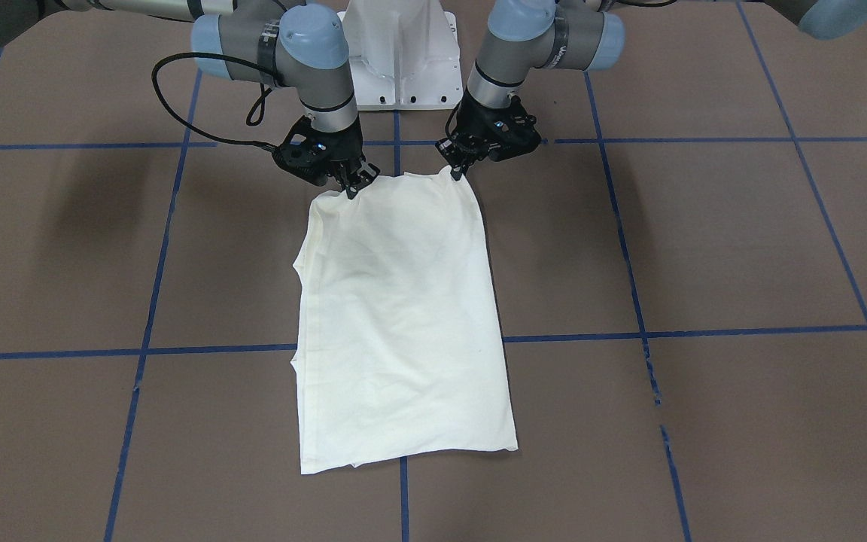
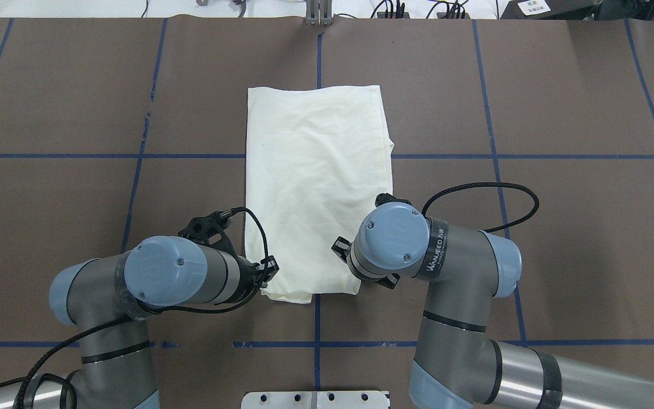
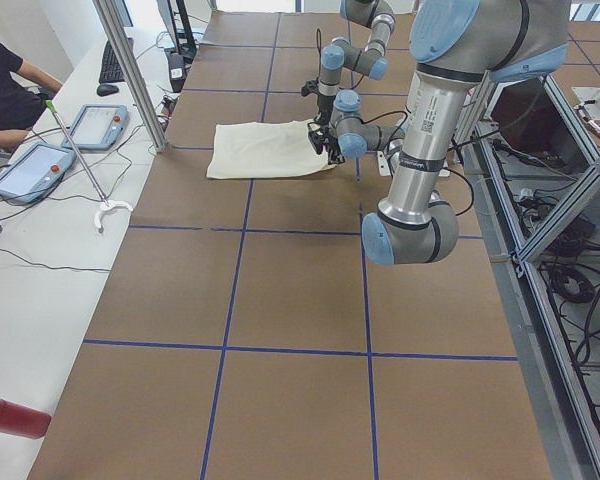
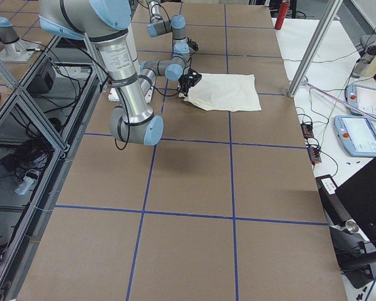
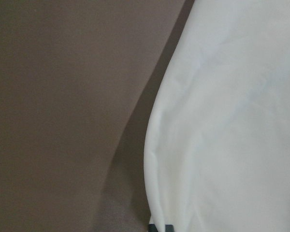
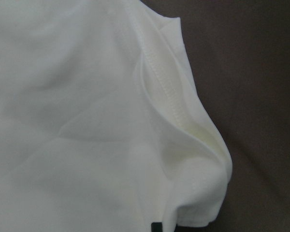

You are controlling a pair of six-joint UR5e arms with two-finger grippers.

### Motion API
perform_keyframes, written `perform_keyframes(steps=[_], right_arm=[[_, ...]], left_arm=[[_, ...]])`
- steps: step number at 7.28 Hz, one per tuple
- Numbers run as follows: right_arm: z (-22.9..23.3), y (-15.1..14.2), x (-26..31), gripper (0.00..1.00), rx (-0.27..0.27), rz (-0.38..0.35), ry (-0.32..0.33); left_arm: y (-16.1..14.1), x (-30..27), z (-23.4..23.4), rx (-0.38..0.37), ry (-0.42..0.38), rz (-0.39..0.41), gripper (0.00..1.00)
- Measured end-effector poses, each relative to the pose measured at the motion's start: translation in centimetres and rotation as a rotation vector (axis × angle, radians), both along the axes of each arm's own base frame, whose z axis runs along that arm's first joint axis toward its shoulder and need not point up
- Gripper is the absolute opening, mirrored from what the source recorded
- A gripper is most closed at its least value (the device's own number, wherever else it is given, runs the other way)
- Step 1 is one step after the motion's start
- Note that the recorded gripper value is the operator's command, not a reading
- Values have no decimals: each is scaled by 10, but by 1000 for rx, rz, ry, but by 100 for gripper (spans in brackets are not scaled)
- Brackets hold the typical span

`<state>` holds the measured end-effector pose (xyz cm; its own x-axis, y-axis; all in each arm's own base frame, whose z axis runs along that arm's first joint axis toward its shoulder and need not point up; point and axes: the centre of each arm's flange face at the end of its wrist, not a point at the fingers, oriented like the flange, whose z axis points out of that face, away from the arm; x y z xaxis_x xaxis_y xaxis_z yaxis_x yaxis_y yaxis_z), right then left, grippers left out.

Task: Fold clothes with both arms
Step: 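Pull the grasped near edge toward the robot with both grippers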

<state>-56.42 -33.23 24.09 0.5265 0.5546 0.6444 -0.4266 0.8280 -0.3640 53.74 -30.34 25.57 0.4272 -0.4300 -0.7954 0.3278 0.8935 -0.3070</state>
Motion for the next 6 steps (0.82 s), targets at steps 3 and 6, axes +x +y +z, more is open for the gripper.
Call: perform_keyframes(steps=[3,6], right_arm=[[-12,53,31,0,23,-70,-70],[-24,101,57,0,42,-139,-134]], left_arm=[[52,-26,-33,5,18,67,0],[119,-51,-66,-9,10,173,0]])
